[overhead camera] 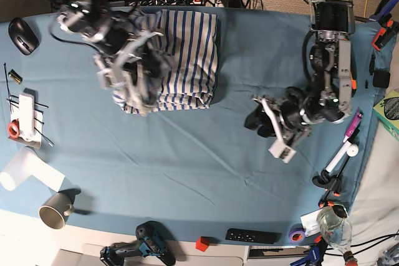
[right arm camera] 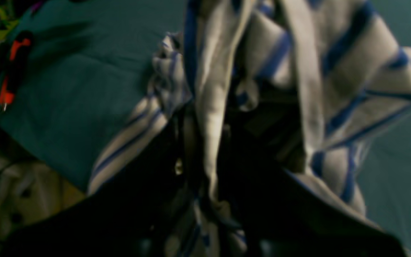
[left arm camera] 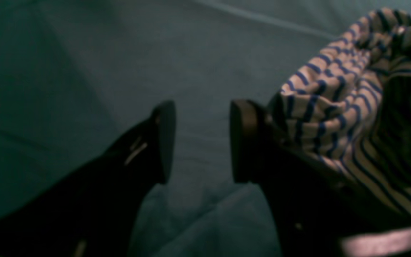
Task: Fold the T-shirt properly
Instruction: 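Lift the sleeve-end fabric with the right gripper and fold it over the stack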
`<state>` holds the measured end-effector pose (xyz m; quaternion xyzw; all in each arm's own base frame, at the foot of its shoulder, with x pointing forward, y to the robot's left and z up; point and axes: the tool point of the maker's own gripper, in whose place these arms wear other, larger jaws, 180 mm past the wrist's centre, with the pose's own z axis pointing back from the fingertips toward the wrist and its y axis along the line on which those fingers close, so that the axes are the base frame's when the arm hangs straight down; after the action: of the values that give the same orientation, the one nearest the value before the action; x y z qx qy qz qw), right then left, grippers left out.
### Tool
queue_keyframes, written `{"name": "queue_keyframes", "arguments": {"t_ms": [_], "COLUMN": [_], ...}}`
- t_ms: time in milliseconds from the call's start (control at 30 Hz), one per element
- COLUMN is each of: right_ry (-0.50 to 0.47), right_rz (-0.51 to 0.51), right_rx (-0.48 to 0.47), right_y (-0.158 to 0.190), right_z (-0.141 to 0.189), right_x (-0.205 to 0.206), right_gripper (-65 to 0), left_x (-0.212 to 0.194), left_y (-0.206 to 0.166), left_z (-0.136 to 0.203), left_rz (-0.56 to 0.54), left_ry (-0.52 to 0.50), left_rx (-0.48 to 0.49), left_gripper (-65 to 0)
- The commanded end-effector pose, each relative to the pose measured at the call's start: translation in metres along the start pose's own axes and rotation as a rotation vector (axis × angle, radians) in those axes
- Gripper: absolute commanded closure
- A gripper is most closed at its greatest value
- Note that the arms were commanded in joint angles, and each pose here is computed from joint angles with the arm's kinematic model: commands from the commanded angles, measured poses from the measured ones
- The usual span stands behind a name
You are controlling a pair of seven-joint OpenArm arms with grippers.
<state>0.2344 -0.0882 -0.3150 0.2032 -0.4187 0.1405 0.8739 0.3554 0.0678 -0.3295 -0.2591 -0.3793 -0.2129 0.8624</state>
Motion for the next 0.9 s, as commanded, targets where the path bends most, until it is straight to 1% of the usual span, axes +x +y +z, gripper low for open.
{"name": "queue_keyframes", "arguments": {"t_ms": [0, 167, 233, 333, 433, 567, 700, 733, 800, 833, 867], "right_ry": [-0.062, -0.037, -0.014, 0.053, 0.097, 0.109, 0.108, 0.109, 0.110, 0.107, 0.099], "right_rz": [0.023, 0.083, 0.091, 0.097, 0.135, 0.143, 0.145, 0.145, 0.157, 0.156, 0.144], "right_rx": [0.009, -0.060, -0.054, -0.023, -0.032, -0.040, -0.040, -0.037, -0.023, -0.017, -0.004], "right_y": [0.008, 0.020, 0.028, 0.042, 0.044, 0.040, 0.039, 0.039, 0.041, 0.043, 0.045], "right_z": [-0.003, -0.023, -0.032, -0.049, -0.066, -0.078, -0.080, -0.080, -0.080, -0.080, -0.080], "right_x": [0.018, 0.019, 0.013, -0.008, -0.017, -0.015, -0.013, -0.013, -0.014, -0.013, -0.011], "right_gripper": [0.0, 0.0, 0.0, 0.0, 0.0, 0.0, -0.1, -7.1, -25.4, -31.9, -34.3], "left_x": [0.021, 0.026, 0.026, 0.026, 0.026, 0.026, 0.026, 0.026, 0.026, 0.026, 0.027], "left_y": [0.002, 0.015, 0.017, 0.018, 0.019, 0.019, 0.019, 0.019, 0.019, 0.019, 0.019], "left_z": [0.008, 0.018, 0.020, 0.021, 0.022, 0.022, 0.022, 0.022, 0.022, 0.022, 0.022], "left_rz": [-0.011, 0.021, 0.020, 0.017, 0.016, 0.016, 0.016, 0.016, 0.015, 0.015, 0.015], "left_ry": [-0.067, -0.101, -0.101, -0.099, -0.098, -0.098, -0.099, -0.101, -0.101, -0.102, -0.103], "left_rx": [-0.007, 0.019, 0.021, 0.024, 0.026, 0.026, 0.026, 0.026, 0.026, 0.026, 0.026], "left_gripper": [-24.7, -24.7, -24.7, -24.7, -24.7, -24.7, -24.7, -24.7, -24.7, -24.7, -24.7]}}
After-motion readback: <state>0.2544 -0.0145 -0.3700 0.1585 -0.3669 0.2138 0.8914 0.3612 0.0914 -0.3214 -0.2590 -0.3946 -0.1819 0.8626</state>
